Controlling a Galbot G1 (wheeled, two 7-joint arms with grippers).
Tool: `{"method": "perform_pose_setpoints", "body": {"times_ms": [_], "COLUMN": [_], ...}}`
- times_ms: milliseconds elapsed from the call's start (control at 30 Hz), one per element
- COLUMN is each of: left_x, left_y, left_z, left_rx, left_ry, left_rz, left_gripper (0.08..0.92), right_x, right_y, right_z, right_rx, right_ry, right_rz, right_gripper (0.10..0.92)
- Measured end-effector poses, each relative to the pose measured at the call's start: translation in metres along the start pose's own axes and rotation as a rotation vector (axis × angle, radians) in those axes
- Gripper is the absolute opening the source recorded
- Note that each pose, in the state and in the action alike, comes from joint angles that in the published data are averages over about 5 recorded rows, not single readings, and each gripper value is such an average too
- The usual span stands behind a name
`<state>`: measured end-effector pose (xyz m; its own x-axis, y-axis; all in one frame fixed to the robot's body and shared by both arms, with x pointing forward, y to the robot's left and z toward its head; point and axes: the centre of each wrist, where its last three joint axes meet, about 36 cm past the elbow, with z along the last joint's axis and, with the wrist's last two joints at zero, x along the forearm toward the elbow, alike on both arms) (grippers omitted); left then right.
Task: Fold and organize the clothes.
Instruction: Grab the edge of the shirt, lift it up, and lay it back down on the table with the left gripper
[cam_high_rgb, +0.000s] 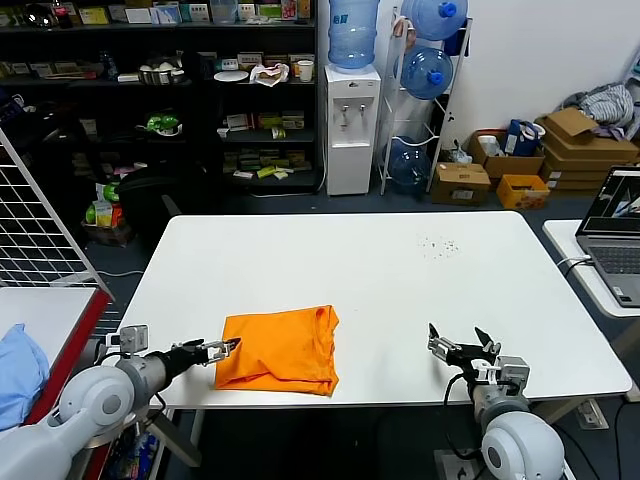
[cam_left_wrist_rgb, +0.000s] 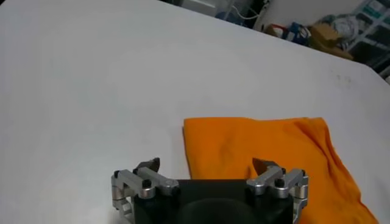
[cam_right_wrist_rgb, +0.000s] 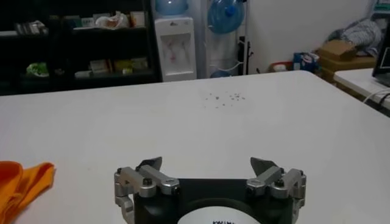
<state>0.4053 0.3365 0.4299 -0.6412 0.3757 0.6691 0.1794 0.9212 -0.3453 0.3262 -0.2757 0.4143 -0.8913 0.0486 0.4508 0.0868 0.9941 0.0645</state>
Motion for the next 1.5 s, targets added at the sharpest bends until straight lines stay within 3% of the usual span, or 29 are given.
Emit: {"method": "perform_pose_setpoints", "body": {"times_ms": [500, 1133, 1500], "left_x": [-0.011, -0.017, -0.017], "left_y": [0.018, 0.020, 0.016], "left_z": [0.002, 0.006, 0.007], "left_rx": [0.006, 0.010, 0.009], "left_ry": [0.025, 0.047, 0.058], "left_rz": [0.015, 0.023, 0.034], "left_gripper": [0.894, 0.354, 0.096], "right_x": [0.001, 0.002, 0.002], "right_y": [0.001, 0.001, 0.002], "right_z": [0.003, 0.004, 0.006], "right_rx": [-0.002, -0.006, -0.008], "right_ry": [0.007, 0.007, 0.010], "right_rz": [0.003, 0.004, 0.003], "right_gripper": [0.921, 0.921, 0.921]}}
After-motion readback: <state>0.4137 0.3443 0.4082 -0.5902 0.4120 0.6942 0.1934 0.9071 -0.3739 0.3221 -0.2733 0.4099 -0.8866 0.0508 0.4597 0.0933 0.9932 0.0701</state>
